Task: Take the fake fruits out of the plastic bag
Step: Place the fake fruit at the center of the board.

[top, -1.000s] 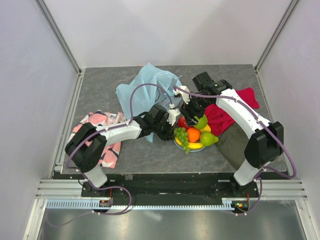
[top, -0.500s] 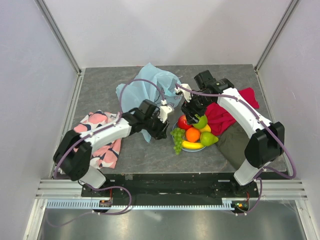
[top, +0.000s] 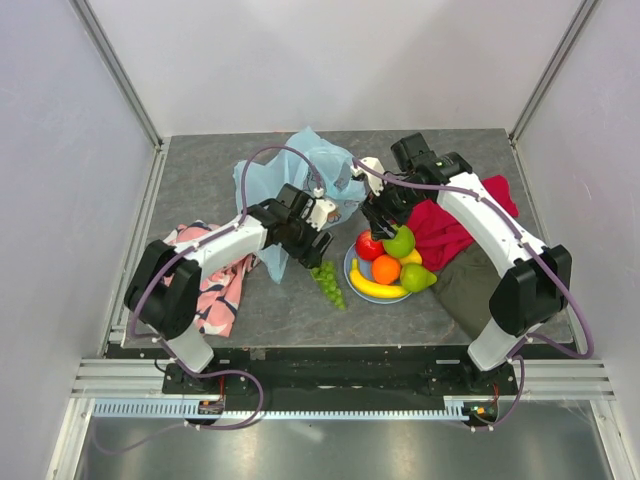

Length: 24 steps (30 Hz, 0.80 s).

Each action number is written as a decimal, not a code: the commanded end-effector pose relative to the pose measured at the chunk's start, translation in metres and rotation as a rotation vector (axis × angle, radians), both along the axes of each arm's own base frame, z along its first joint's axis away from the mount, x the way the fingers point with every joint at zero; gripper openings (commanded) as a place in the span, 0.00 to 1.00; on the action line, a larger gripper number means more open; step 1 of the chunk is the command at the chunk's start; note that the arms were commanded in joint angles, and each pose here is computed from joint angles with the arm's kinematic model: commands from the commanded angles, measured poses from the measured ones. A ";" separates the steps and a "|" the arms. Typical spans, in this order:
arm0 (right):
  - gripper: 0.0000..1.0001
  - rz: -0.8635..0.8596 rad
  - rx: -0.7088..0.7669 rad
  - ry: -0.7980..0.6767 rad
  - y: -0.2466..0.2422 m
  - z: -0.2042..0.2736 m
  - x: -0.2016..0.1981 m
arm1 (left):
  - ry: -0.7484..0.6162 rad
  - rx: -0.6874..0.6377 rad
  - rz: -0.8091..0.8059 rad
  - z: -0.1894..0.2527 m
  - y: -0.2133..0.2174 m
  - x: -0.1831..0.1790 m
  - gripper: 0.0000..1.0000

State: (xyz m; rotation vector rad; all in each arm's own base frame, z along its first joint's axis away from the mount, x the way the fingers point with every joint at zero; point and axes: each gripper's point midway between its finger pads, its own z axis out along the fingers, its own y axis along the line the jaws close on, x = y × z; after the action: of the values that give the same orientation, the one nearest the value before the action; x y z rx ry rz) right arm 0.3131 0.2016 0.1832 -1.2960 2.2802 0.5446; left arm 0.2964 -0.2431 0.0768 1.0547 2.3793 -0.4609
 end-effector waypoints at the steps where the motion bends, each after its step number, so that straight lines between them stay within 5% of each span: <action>1: 0.79 -0.025 0.028 -0.061 -0.001 0.020 0.005 | -0.121 0.057 0.153 0.017 0.025 0.046 0.83; 13: 0.80 -0.031 0.031 -0.052 -0.001 0.014 0.004 | -0.158 0.161 0.172 0.013 0.048 0.069 0.84; 24: 0.81 -0.028 0.031 -0.040 0.000 0.010 0.001 | -0.095 0.117 0.153 -0.010 0.021 0.093 0.85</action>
State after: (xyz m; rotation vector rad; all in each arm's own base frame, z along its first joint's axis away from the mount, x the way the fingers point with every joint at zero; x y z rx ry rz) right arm 0.3158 0.2006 0.1872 -1.2650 2.2659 0.5307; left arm 0.3722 -0.2051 0.0609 0.8911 2.4511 -0.1589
